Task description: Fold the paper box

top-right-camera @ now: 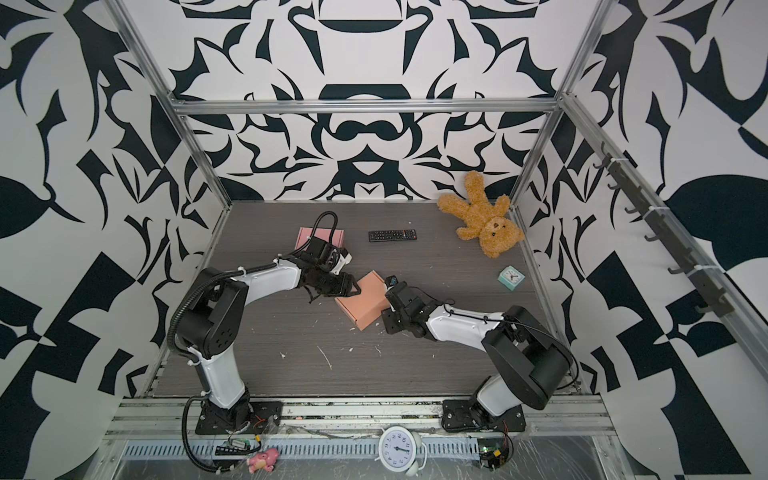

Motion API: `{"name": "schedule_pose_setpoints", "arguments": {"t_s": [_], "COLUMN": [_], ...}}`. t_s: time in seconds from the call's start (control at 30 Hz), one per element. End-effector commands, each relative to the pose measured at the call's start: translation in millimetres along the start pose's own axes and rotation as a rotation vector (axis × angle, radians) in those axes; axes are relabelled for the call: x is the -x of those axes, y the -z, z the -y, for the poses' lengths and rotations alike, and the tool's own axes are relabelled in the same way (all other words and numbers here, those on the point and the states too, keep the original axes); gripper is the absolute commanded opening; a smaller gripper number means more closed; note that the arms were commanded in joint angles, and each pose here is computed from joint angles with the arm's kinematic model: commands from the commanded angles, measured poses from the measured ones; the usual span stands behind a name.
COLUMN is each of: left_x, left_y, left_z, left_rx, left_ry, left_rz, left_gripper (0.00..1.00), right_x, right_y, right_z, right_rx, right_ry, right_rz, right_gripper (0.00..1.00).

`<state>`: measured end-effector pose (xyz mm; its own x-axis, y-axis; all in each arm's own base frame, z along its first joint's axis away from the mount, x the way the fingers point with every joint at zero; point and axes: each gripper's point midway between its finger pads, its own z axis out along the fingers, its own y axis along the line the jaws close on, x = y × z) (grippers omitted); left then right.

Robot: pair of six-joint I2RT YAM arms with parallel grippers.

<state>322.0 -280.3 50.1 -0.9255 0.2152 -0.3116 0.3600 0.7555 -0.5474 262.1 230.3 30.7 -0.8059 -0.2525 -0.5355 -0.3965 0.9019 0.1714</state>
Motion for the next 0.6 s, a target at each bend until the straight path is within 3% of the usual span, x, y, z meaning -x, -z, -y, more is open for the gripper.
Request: {"name": "schedule_pose_setpoints", "arguments": {"t_s": [0.0,0.57], "left_x": [-4.1,-48.7], "left_y": [9.7,6.2], "left_z": [13.3,19.9], "left_rx": [-0.028,-0.056], "left_ry": [-0.015,0.016], "left_rz": [0.014,0.003], "left_gripper": [0.62,0.61], "right_x": [1.6,-4.4], "right_y": [-1.2,-3.0], "right_z": [-0.5,-1.5], "right_rx": [0.008,0.021], "right_ry": [-0.013,-0.032], "right_rz": [0.011,0.001], "right_gripper": [0.55,0.54]}}
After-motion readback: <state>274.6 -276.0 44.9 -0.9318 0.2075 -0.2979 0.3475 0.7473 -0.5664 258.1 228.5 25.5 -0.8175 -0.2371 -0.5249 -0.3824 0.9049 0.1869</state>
